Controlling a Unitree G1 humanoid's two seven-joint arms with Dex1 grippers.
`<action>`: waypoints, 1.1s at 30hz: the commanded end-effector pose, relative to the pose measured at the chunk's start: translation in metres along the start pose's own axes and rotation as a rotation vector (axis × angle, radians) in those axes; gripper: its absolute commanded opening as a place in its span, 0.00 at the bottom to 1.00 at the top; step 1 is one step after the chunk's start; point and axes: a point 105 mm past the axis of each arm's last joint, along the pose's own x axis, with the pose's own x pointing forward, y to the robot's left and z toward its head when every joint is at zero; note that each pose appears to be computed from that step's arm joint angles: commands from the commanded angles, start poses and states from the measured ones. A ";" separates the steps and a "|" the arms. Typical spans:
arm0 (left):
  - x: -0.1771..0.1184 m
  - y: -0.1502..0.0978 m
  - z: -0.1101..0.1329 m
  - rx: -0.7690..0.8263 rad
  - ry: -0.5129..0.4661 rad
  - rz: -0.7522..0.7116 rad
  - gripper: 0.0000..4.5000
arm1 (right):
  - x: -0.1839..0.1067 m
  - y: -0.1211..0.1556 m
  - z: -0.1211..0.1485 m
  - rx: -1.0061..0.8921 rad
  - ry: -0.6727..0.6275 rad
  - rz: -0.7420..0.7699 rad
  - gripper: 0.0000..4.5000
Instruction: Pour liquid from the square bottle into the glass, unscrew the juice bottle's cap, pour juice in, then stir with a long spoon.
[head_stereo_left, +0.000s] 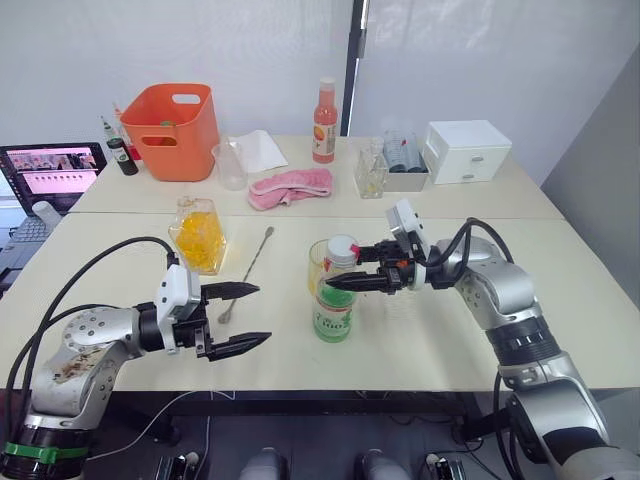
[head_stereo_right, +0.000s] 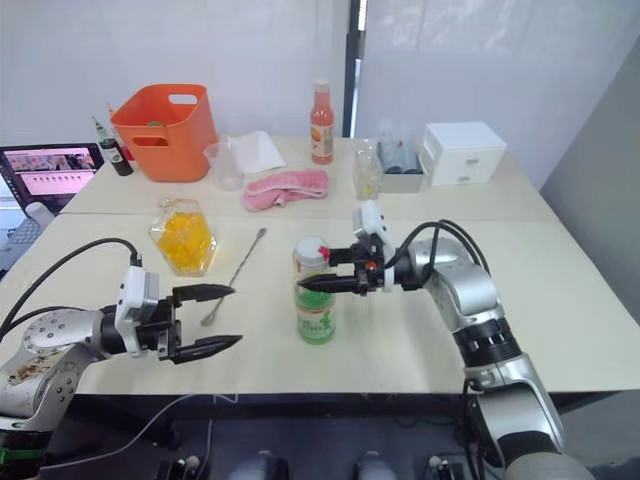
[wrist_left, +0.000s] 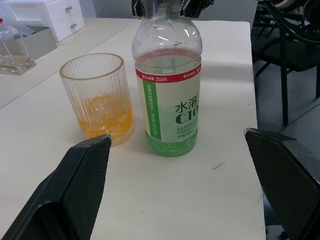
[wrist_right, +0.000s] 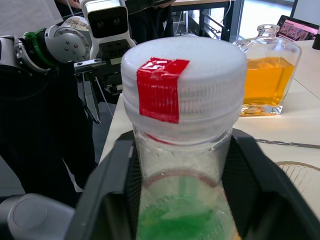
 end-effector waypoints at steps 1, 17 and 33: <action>-0.002 0.000 0.012 0.053 -0.011 0.005 1.00 | -0.003 0.001 0.016 -0.052 -0.036 0.010 0.31; -0.001 0.000 0.013 0.051 -0.012 0.005 1.00 | 0.016 0.035 0.027 -0.077 -0.051 -0.138 0.31; 0.001 0.002 0.017 0.051 -0.012 -0.016 1.00 | 0.028 0.032 -0.004 -0.077 0.023 -0.170 0.31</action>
